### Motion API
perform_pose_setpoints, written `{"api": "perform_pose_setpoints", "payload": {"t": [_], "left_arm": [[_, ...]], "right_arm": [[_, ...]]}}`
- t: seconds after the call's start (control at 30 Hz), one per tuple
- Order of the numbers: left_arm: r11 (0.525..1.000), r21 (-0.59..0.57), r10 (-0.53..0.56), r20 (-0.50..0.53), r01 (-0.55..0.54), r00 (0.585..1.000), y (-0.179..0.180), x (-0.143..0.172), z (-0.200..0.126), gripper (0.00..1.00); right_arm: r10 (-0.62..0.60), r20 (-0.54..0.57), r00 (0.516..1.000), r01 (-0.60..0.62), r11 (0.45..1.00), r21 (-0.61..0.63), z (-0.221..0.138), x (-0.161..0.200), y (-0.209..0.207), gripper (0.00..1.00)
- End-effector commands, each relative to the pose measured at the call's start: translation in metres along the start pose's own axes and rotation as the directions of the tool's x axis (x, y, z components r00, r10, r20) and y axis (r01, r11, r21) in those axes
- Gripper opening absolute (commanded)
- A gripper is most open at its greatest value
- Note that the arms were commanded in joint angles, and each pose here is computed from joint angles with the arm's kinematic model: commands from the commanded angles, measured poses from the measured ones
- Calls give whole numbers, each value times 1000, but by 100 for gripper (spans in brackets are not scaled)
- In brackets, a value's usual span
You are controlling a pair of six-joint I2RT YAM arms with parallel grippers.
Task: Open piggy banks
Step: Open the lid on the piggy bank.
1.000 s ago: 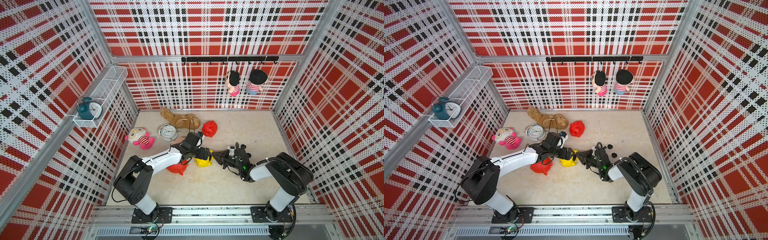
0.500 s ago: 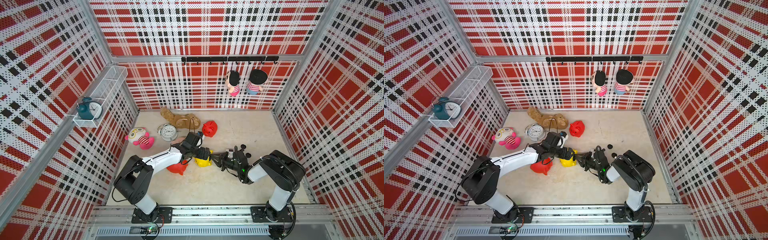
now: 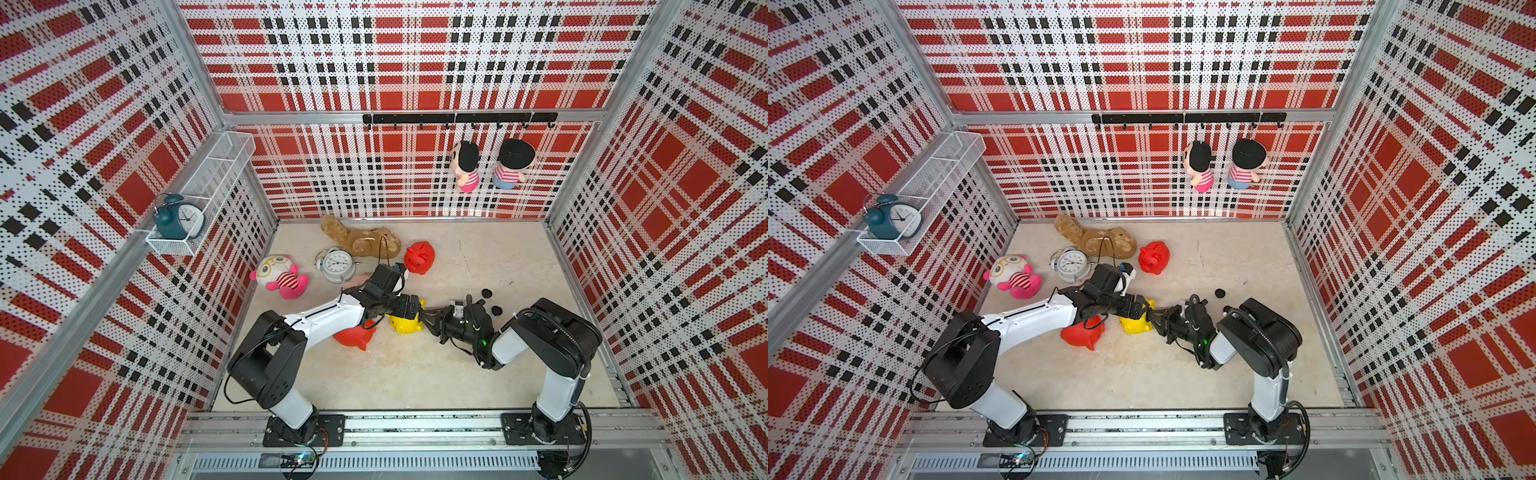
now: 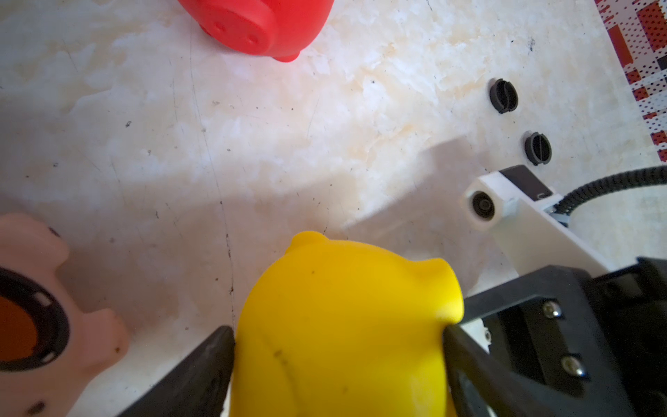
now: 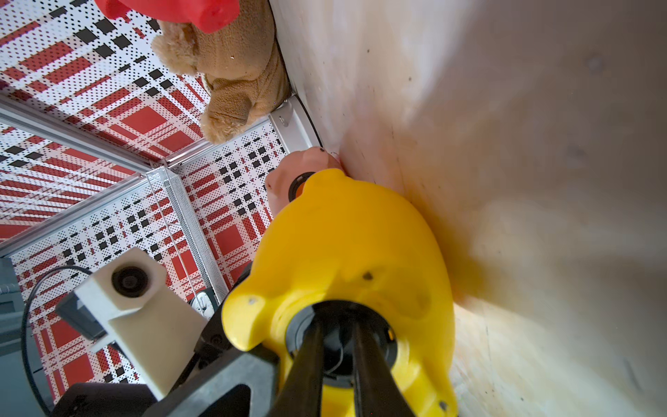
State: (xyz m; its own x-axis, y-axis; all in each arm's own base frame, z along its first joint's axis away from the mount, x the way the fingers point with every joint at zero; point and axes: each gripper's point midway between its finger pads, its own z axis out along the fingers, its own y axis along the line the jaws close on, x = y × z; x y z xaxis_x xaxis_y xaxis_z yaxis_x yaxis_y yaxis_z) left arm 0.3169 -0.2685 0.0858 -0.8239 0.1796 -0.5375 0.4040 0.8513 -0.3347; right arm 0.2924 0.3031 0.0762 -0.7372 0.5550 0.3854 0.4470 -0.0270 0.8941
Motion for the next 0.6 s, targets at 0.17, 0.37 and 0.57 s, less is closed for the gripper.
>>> {"api": "perform_pose_setpoints", "payload": {"t": [0.17, 0.37, 0.57], "left_arm": [[999, -37, -16, -275, 6, 961, 9, 81, 15, 90], [1000, -29, -18, -258, 10, 966, 7, 81, 15, 90], [999, -40, -25, -258, 15, 966, 14, 83, 15, 90]], "right_arm": [[69, -23, 997, -68, 998, 6, 16, -4, 2, 13], [62, -19, 998, -60, 997, 55, 20, -7, -1, 0], [56, 0, 998, -56, 998, 37, 11, -12, -1, 0]]}}
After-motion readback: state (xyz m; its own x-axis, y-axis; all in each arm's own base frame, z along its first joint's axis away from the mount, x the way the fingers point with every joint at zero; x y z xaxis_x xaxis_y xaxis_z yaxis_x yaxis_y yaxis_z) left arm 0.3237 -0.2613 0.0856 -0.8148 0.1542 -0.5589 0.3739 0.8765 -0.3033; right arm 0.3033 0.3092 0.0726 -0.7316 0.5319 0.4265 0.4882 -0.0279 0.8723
